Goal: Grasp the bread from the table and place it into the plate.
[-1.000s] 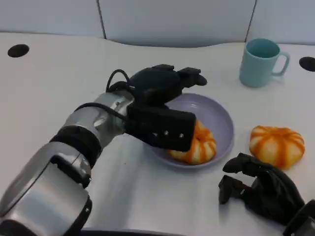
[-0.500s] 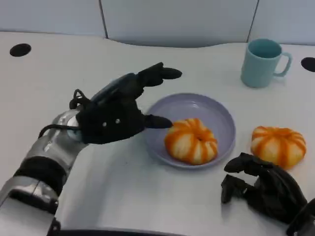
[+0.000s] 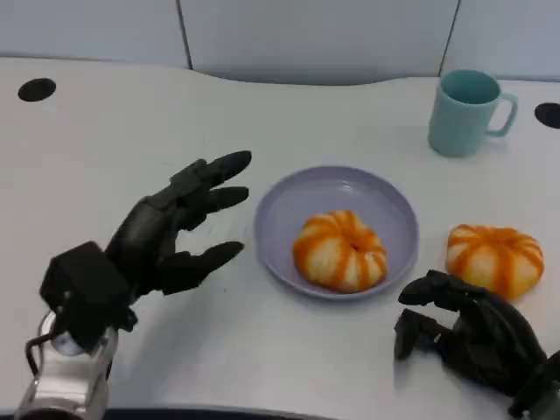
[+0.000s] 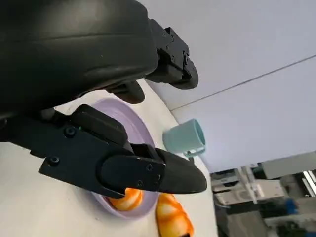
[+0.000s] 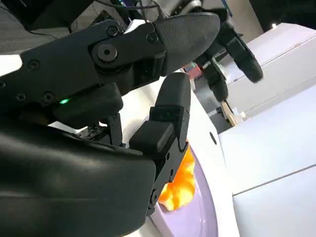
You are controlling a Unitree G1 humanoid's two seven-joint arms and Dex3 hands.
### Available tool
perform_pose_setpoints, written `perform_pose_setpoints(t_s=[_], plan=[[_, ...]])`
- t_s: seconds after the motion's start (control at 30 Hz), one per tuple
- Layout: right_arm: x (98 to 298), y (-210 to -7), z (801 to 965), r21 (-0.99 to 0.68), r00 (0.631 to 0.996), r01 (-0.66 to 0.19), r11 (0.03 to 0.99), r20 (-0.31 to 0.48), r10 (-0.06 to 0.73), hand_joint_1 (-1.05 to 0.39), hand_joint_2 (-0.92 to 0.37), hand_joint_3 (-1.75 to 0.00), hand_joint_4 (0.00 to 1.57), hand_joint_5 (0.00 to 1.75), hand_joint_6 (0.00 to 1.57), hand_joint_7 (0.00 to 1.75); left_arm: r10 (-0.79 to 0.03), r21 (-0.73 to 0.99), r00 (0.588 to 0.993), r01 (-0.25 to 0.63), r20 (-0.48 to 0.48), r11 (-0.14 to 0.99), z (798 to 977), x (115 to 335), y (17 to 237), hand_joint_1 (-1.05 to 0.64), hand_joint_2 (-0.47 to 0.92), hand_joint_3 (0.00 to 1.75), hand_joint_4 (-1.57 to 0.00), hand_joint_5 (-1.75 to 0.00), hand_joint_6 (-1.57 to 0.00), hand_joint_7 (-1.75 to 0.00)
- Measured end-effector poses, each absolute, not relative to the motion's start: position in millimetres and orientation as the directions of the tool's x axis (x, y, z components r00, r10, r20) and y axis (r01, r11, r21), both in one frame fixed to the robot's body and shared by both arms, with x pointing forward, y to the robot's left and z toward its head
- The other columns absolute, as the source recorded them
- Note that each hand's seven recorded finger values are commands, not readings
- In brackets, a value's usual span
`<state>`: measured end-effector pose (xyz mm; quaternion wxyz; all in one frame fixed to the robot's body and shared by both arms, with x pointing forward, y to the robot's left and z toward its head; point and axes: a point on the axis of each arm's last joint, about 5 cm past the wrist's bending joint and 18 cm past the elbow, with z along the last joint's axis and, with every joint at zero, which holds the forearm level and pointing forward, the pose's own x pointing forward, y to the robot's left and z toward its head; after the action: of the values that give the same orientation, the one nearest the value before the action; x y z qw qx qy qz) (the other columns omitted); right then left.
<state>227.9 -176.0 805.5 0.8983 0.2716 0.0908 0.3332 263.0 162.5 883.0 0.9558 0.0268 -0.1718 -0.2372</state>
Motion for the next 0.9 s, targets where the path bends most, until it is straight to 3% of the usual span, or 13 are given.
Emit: perform_pose_setpoints(t_s=[0.2, 0.33, 0.4, 0.5, 0.63, 0.8, 0.9], plan=[[228.2, -176.1, 805.5, 0.553, 0.761, -0.547, 0.628, 0.016, 0.649, -0.48, -0.92, -0.11, 0.64, 1.54, 0.81, 0.79, -0.399, -0.017, 0.85, 0.431, 0.344, 0.902, 874.7, 246.0, 181.2, -0.87, 0.92, 0.33, -0.21, -0.88, -0.39, -0.16], [228.2, -176.5, 805.3, 0.553, 0.762, -0.546, 0.629, 0.015, 0.648, -0.48, -0.92, -0.12, 0.65, 1.53, 0.81, 0.79, -0.346, -0.124, 0.876, 0.405, 0.337, 0.906, 866.0, 231.5, 185.7, -0.82, 0.92, 0.24, -0.2, -1.12, -0.48, -0.22], [228.2, -176.7, 805.4, 0.55, 0.762, -0.547, 0.631, 0.015, 0.648, -0.48, -0.92, -0.14, 0.64, 1.53, 0.81, 0.8, -0.309, -0.205, 0.894, 0.385, 0.324, 0.9, 860.0, 223.1, 185.9, -0.81, 0.92, 0.23, -0.16, -1.32, -0.48, -0.33], [227.9, -176.9, 805.4, 0.545, 0.762, -0.549, 0.633, 0.015, 0.648, -0.48, -0.92, -0.14, 0.64, 1.52, 0.8, 0.81, -0.271, -0.28, 0.918, 0.353, 0.291, 0.893, 851.7, 212.2, 186.8, -0.79, 0.92, 0.23, -0.09, -1.56, -0.27, -0.82], [227.7, -177.1, 805.3, 0.544, 0.762, -0.55, 0.634, 0.015, 0.648, -0.48, -0.92, -0.14, 0.65, 1.53, 0.8, 0.82, -0.235, -0.32, 0.933, 0.319, 0.273, 0.892, 846.1, 203.3, 187.8, -0.77, 0.92, 0.22, -0.1, -1.69, -0.16, -1.22], [227.5, -177.2, 805.2, 0.545, 0.762, -0.549, 0.634, 0.014, 0.647, -0.48, -0.92, -0.13, 0.65, 1.54, 0.8, 0.84, -0.207, -0.338, 0.943, 0.289, 0.259, 0.896, 843.4, 199.6, 191.8, -0.77, 0.92, 0.22, -0.13, -1.72, -0.12, -1.37], [227.5, -177.5, 805.2, 0.544, 0.762, -0.548, 0.635, 0.013, 0.647, -0.49, -0.92, -0.12, 0.63, 1.51, 0.79, 0.84, -0.193, -0.351, 0.947, 0.277, 0.256, 0.894, 843.2, 198.2, 190.3, -0.74, 0.92, 0.23, -0.18, -1.74, -0.07, -1.57]])
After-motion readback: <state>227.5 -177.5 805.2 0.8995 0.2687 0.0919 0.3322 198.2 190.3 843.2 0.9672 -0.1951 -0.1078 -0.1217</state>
